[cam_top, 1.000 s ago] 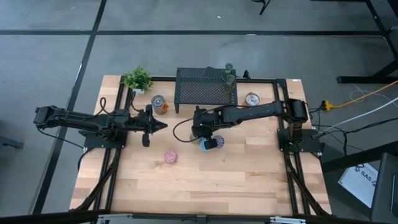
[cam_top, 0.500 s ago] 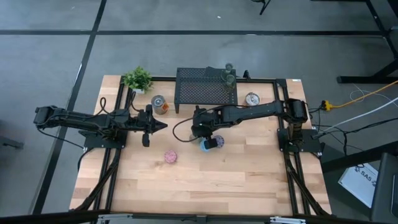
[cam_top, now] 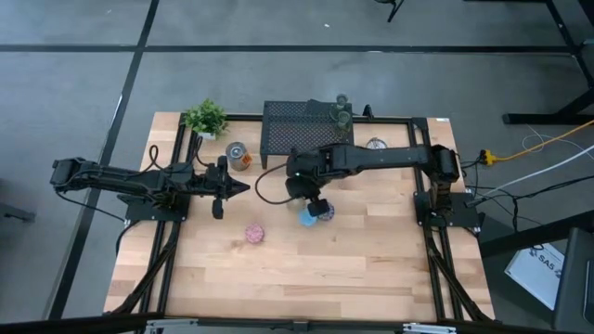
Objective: Pick & Place candle stick holders
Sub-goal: Put the green glass candle holder on the shelf aligned with the other green glass candle holders
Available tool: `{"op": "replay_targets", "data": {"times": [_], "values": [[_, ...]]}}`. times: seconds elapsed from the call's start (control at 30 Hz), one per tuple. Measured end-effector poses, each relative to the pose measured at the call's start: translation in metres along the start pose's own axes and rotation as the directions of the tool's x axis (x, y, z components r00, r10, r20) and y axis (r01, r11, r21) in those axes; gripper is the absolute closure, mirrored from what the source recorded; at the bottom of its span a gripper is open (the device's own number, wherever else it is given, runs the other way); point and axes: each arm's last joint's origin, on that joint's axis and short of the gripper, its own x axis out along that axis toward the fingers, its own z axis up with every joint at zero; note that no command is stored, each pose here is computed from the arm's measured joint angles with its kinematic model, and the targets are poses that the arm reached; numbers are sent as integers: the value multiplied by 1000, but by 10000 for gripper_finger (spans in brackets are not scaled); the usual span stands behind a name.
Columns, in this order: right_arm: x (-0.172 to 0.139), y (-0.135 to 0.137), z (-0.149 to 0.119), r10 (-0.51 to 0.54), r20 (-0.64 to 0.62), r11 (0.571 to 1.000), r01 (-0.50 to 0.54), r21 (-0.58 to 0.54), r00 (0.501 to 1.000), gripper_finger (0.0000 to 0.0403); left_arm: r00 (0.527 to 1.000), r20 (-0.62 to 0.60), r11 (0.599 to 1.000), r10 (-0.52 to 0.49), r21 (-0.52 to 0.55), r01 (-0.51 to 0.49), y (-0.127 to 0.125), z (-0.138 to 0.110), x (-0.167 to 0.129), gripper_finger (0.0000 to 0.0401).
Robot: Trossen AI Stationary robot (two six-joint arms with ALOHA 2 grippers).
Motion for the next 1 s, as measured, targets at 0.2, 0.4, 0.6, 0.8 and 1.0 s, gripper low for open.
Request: {"op": "replay_targets", "data": {"times": [0.2, 0.4, 0.6, 0.8, 1.0], "values": [[-31, -5, -3, 12, -30, 1000, -12, 10, 999, 376, 1000, 0, 1000, 0, 0, 0, 0, 0, 0, 399], [-74, -8, -19, 6, -34, 999, -4, 47, 999, 376, 1000, 0, 1000, 0, 0, 0, 0, 0, 0, 399], [-110, -11, -33, -30, -7, 994, 31, 101, 1000, 376, 1000, 0, 1000, 0, 0, 0, 0, 0, 0, 399], [-137, -22, -53, -140, -55, 975, 148, 165, 989, 376, 1000, 0, 1000, 0, 0, 0, 0, 0, 0, 399], [-147, -43, -73, -238, -136, 919, 268, 289, 962, 376, 1000, 0, 1000, 0, 0, 0, 0, 0, 0, 399]]}}
